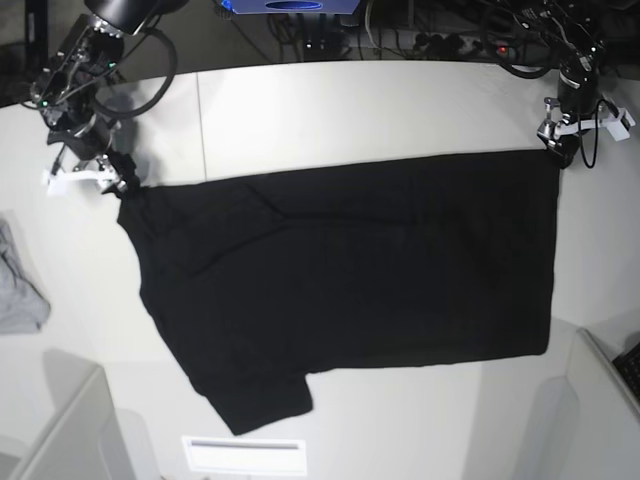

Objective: Fold the T-shirt properly
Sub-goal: 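Pull the shoulders apart with both grippers to straighten the shirt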

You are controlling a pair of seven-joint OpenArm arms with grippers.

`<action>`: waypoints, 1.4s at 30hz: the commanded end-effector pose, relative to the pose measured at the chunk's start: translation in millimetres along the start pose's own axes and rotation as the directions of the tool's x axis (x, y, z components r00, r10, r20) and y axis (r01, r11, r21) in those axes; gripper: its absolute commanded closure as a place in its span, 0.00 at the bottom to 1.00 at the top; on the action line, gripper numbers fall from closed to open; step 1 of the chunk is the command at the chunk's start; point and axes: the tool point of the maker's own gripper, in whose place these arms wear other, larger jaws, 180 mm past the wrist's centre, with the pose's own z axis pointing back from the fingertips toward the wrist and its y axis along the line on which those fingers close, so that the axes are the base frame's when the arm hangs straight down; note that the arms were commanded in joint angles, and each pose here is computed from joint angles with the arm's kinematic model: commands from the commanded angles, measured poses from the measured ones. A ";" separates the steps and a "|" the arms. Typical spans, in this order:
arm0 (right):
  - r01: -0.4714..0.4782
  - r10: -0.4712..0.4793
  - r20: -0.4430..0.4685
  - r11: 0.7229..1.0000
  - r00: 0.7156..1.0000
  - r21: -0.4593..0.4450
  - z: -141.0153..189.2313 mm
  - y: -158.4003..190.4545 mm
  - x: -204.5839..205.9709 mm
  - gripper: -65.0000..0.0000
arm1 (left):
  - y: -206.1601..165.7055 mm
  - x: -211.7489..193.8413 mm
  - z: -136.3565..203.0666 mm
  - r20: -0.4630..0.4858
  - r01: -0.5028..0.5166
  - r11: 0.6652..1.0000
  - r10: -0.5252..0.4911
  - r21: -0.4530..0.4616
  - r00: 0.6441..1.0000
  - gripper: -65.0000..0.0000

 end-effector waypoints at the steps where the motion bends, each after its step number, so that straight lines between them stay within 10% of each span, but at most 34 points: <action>1: -0.014 0.013 0.039 1.000 0.999 0.025 0.8 7.7 14.4 0.46 | -5.7 13.3 0.4 0.038 0.013 1.000 -0.012 -0.022 0.999 0.24; 32: -0.054 0.054 -0.009 0.997 0.998 0.062 -32.4 26.9 13.5 0.46 | -45.1 1.9 -21.1 -0.012 0.049 0.992 -0.051 -0.117 0.999 0.25; 42: -0.038 0.040 -0.025 0.998 0.999 0.056 -36.3 23.1 9.0 0.47 | -43.8 -13.4 -30.5 -0.067 0.042 0.992 -0.051 -0.119 0.996 0.66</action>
